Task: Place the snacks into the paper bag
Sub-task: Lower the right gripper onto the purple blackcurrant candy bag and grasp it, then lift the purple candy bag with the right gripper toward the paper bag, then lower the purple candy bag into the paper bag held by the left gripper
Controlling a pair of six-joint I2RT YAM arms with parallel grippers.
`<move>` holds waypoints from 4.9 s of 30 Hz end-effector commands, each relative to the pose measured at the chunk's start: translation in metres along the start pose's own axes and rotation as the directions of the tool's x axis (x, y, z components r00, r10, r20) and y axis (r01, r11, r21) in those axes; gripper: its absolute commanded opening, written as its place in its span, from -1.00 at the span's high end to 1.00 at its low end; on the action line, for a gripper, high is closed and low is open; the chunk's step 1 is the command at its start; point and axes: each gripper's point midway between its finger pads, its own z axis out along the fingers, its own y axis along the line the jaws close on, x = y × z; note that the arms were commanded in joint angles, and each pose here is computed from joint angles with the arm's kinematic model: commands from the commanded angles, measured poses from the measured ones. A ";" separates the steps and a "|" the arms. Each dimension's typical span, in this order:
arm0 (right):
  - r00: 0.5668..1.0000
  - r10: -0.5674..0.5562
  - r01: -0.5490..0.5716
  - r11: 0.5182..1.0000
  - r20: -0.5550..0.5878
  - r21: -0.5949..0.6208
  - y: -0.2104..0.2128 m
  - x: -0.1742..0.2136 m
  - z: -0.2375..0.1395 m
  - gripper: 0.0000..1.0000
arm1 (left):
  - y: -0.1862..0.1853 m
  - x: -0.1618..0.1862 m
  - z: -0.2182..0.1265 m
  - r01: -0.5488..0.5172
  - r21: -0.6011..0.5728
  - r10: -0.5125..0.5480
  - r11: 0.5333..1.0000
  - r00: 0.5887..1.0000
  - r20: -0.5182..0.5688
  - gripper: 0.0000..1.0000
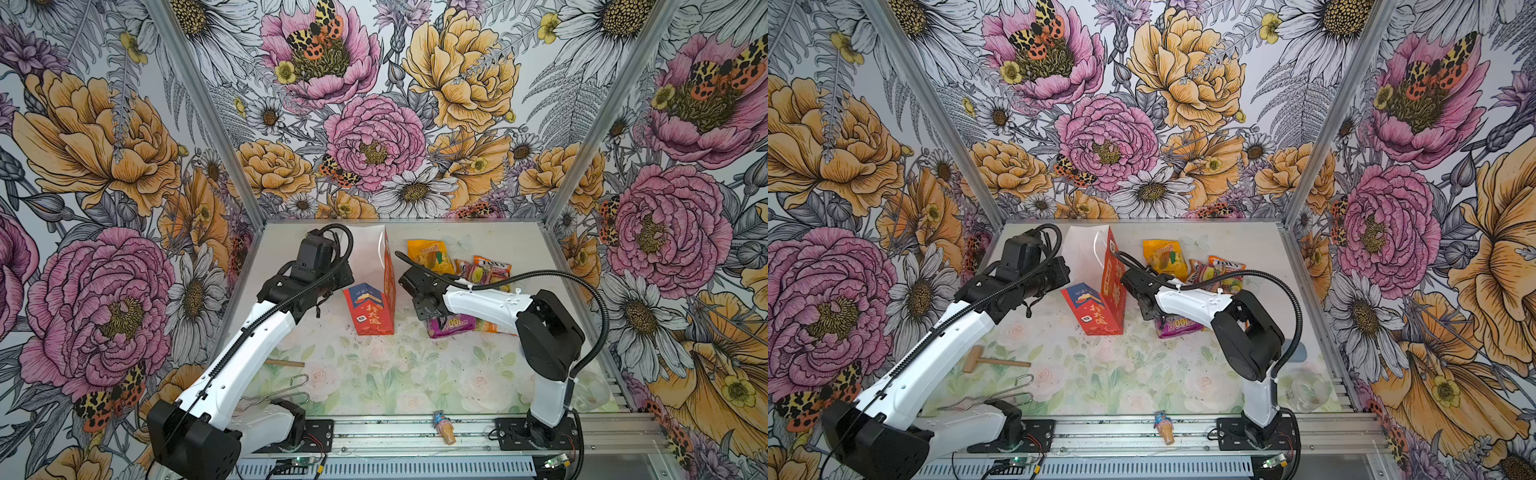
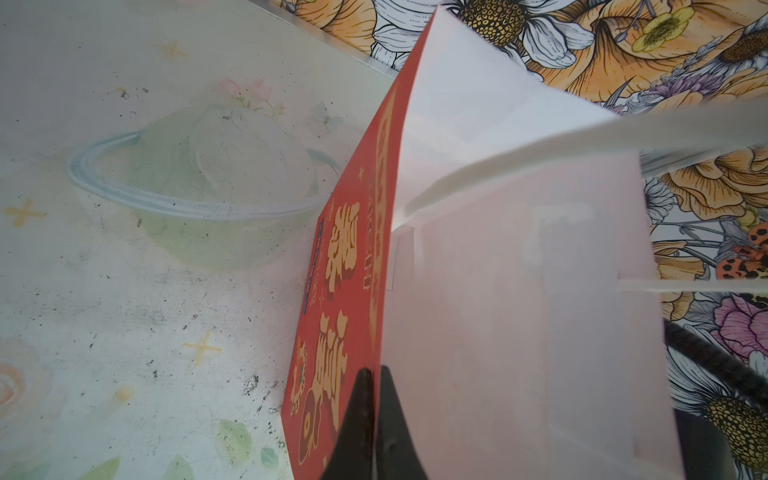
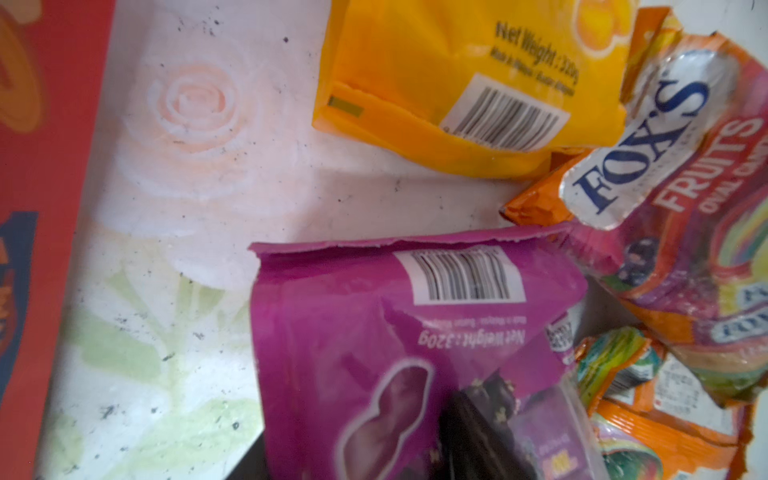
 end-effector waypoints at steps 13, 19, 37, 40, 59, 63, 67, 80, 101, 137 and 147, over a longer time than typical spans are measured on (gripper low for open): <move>0.986 0.062 -0.040 0.989 0.157 -0.139 -0.020 -0.023 -0.041 1.00 | -0.001 0.002 0.006 0.018 0.015 -0.018 1.000 1.000 -0.008 1.00; 0.938 0.069 0.020 0.967 0.340 -0.253 -0.026 -0.039 -0.078 1.00 | -0.002 0.003 0.006 0.015 0.018 -0.015 1.000 1.000 -0.014 1.00; 0.373 0.313 0.264 0.867 0.874 -0.423 -0.065 -0.108 -0.301 1.00 | -0.006 0.003 0.006 0.014 0.033 -0.013 0.999 1.000 -0.020 1.00; 0.291 0.321 0.340 0.846 0.901 -0.411 -0.062 -0.123 -0.339 1.00 | -0.007 0.004 0.006 0.013 0.034 -0.012 0.999 1.000 -0.021 1.00; -0.114 0.478 0.581 0.743 0.871 -0.332 -0.023 -0.230 -0.511 1.00 | -0.012 0.003 0.005 0.008 0.044 -0.007 0.999 1.000 -0.021 1.00; -0.116 0.541 0.591 0.712 0.833 -0.380 -0.008 -0.241 -0.511 1.00 | -0.014 0.004 0.004 0.004 0.049 -0.003 0.999 1.000 -0.022 1.00; -0.090 0.618 0.599 0.660 0.781 -0.453 0.004 -0.249 -0.500 1.00 | -0.015 0.004 0.002 0.003 0.055 -0.002 0.998 1.000 -0.019 1.00; -0.005 0.634 0.525 0.660 0.774 -0.537 0.014 -0.229 -0.462 1.00 | -0.012 0.006 0.003 0.009 0.046 -0.008 0.999 1.000 -0.020 1.00; 0.189 0.589 0.416 0.677 0.786 -0.607 0.039 -0.210 -0.400 1.00 | -0.017 0.008 0.003 0.015 0.066 -0.013 0.998 1.000 -0.028 1.00; 0.163 0.504 0.410 0.747 0.848 -0.523 0.077 -0.213 -0.337 1.00 | -0.022 0.009 0.001 0.005 0.082 -0.002 0.997 0.999 -0.034 1.00; 0.102 0.438 0.404 0.802 0.893 -0.440 0.070 -0.213 -0.336 1.00 | -0.022 0.008 0.002 0.003 0.082 0.000 0.997 0.999 -0.034 1.00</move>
